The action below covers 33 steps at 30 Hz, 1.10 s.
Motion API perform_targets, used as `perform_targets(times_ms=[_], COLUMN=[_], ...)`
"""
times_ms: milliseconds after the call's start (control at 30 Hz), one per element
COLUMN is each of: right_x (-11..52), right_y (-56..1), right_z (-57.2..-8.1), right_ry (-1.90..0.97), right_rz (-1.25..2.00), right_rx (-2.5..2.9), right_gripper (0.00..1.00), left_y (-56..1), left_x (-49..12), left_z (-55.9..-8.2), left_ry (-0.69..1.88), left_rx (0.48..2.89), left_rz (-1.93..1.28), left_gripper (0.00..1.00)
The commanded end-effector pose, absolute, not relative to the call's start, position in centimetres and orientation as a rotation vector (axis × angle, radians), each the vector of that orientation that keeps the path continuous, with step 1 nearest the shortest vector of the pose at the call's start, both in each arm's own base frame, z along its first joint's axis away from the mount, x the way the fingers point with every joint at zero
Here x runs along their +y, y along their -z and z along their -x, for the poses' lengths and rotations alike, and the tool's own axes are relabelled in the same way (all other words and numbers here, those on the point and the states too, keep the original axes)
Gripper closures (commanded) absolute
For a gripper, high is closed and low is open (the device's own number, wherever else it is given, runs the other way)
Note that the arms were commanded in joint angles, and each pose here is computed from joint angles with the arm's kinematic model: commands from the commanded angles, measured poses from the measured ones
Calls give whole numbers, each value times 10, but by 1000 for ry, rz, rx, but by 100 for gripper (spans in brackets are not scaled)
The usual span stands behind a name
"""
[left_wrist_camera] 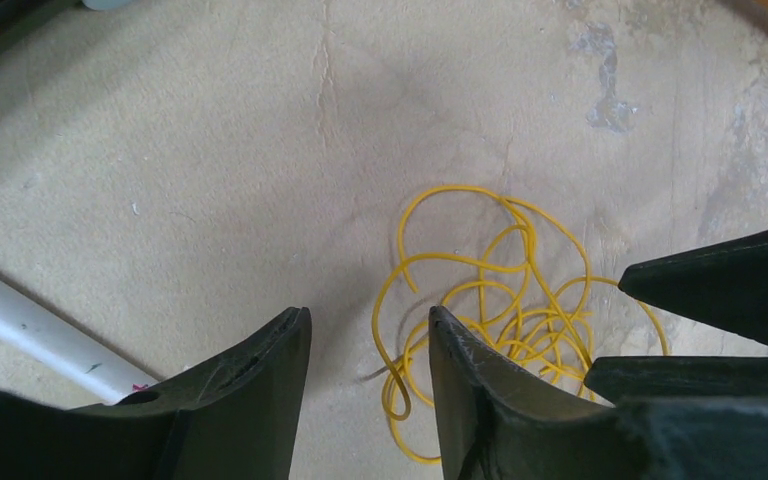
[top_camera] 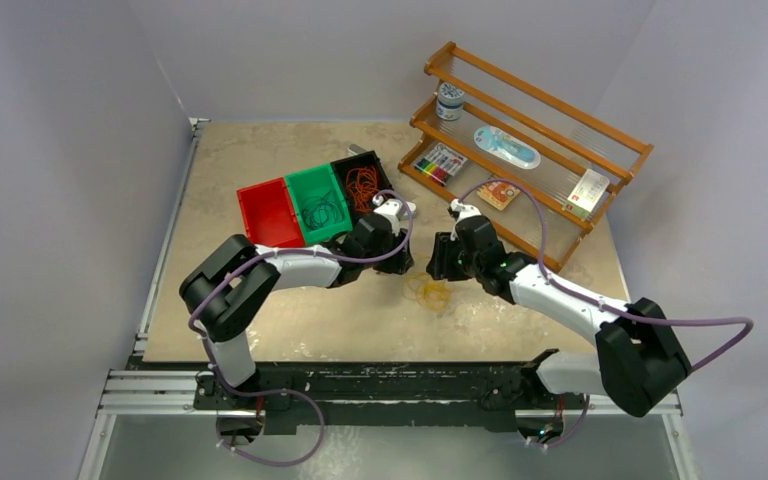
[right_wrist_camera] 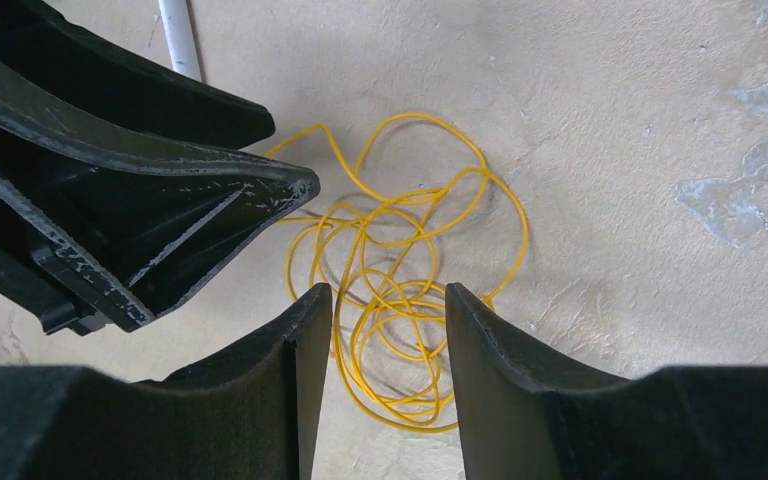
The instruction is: Untangle the cables
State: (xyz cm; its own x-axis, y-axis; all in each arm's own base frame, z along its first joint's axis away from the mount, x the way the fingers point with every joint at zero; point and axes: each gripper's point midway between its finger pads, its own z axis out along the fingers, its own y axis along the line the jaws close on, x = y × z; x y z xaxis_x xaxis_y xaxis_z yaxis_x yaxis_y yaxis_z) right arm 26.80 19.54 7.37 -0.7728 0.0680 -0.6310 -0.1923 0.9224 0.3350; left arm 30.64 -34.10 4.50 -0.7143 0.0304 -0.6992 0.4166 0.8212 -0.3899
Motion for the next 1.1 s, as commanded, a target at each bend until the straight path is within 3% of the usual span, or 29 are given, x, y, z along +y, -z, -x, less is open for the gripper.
perform_targets(times_ms=[0,400,767,1067], right_x=[196,200,224,242], right_y=[-84,-91,-109,-94], right_z=[-275,-275,-298,-326], right_ry=[-522,-597,-752,-777], right_rz=[55,40,6,-36], right_rx=[2352,2260,2077,2057], right_gripper=[52,49,40,39], left_y=[-60,-62,-127,-198], left_x=[-353,-353,-353,-358], left_z=[-303,-310,-314,-307], left_ry=[765,716,690,757], left_rx=[2235,2256,2181,2094], left_rz=[-377,-376,-415,-410], left_gripper=[57,93,99,100])
